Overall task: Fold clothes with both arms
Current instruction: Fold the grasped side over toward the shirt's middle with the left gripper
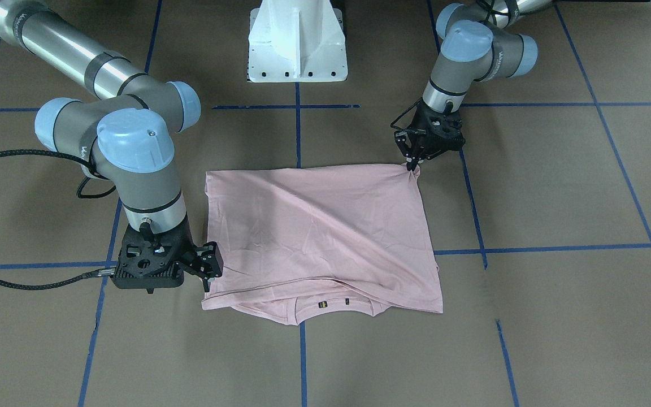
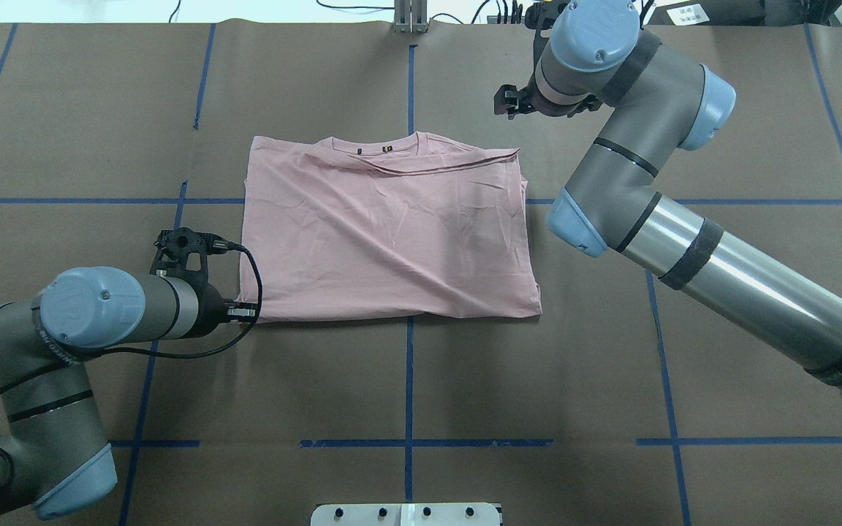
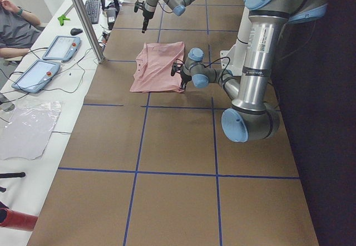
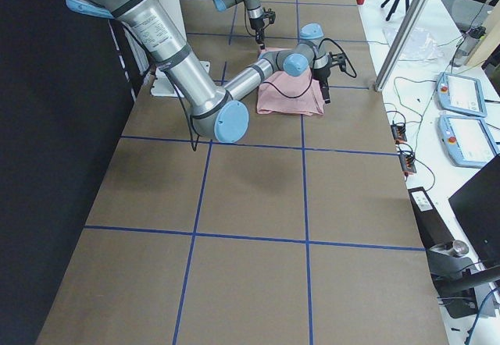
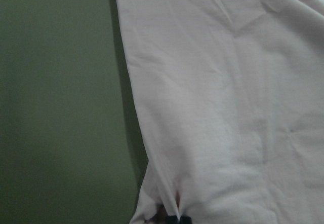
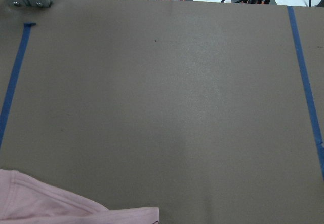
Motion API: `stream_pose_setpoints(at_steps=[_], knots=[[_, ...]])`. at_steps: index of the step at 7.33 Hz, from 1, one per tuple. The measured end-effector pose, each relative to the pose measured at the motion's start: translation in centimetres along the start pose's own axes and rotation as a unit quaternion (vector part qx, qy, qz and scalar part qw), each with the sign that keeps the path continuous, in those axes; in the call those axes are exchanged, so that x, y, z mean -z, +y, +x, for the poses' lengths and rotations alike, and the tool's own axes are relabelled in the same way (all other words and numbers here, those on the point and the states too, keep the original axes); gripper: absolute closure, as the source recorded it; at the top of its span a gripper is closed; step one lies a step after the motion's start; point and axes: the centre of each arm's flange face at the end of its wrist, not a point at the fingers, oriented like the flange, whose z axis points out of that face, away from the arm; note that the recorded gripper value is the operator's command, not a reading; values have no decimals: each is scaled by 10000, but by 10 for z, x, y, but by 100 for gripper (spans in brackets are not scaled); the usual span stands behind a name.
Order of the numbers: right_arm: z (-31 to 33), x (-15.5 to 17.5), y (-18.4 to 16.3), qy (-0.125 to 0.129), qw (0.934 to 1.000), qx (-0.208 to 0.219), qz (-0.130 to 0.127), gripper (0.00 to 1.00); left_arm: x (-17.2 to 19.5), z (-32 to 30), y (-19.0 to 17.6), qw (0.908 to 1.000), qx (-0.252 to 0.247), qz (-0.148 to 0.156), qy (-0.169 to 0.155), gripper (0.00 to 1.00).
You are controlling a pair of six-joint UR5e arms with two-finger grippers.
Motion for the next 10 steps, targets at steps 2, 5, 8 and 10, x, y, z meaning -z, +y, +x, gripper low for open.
stream_pose_setpoints(at_steps=[2, 5, 8, 10], knots=[[1, -1, 1, 11, 10000, -2, -1, 0, 7, -49, -28, 9973, -627, 194, -330, 100], [2, -2, 1, 24, 10000, -20, -1, 0, -16, -121, -173, 9855, -1068, 813, -1037, 100], [2, -1, 0, 30, 10000, -77, 21, 0, -56, -133, -326, 9770, -1009, 1200, -1448, 100], [1, 1, 0, 21, 10000, -83, 44, 0, -72, -125, -373, 9722, -997, 1385, -1604, 1]])
